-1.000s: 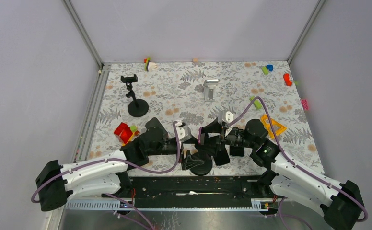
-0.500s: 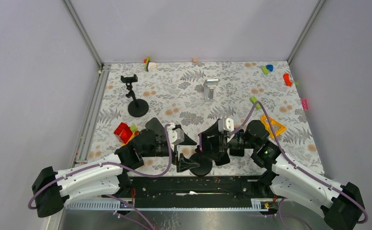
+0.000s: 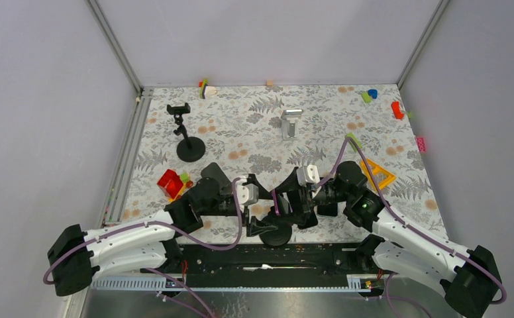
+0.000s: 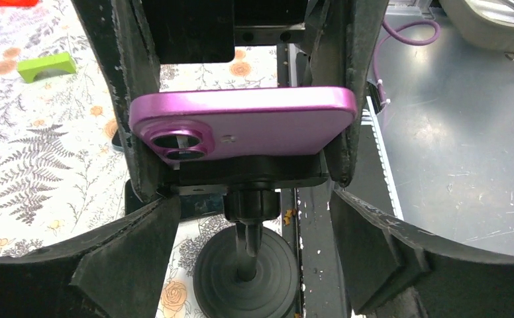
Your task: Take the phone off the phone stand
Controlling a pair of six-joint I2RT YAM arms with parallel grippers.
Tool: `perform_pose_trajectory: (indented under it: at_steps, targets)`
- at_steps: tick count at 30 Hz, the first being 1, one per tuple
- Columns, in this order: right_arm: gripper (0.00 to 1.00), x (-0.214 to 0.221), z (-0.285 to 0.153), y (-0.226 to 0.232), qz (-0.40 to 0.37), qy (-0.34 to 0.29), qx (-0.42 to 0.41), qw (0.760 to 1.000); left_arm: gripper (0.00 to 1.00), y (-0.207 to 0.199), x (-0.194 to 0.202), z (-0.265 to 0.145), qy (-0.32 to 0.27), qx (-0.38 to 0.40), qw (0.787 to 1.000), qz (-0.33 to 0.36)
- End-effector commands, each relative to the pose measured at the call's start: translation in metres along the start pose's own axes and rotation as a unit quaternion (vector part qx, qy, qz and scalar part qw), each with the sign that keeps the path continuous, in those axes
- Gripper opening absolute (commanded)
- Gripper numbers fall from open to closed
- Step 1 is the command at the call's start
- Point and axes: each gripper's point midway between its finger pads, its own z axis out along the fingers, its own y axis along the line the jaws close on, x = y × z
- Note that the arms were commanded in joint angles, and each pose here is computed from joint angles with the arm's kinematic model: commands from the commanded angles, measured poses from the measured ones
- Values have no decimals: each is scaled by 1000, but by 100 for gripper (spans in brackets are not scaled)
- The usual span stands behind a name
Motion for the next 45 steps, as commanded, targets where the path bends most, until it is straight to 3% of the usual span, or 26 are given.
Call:
perform_pose_trajectory:
  at_steps: [1,15,28,33,45]
  targets:
    - [0,16,-1,16,51,28,-39,998,89,5,-25,9,-24,9,999,43]
    - [0,20,0,8,58,27,-12,998,60,18,-30,11,-11,-25,999,20]
    - [0,22,2,6,68,28,-9,997,61,18,-35,17,-2,-18,1000,-6]
    - [0,23,1,6,69,29,-7,997,55,18,-33,18,5,-19,1000,-10]
    - [0,24,3,6,73,30,-11,997,51,22,-34,16,1,-31,999,-9]
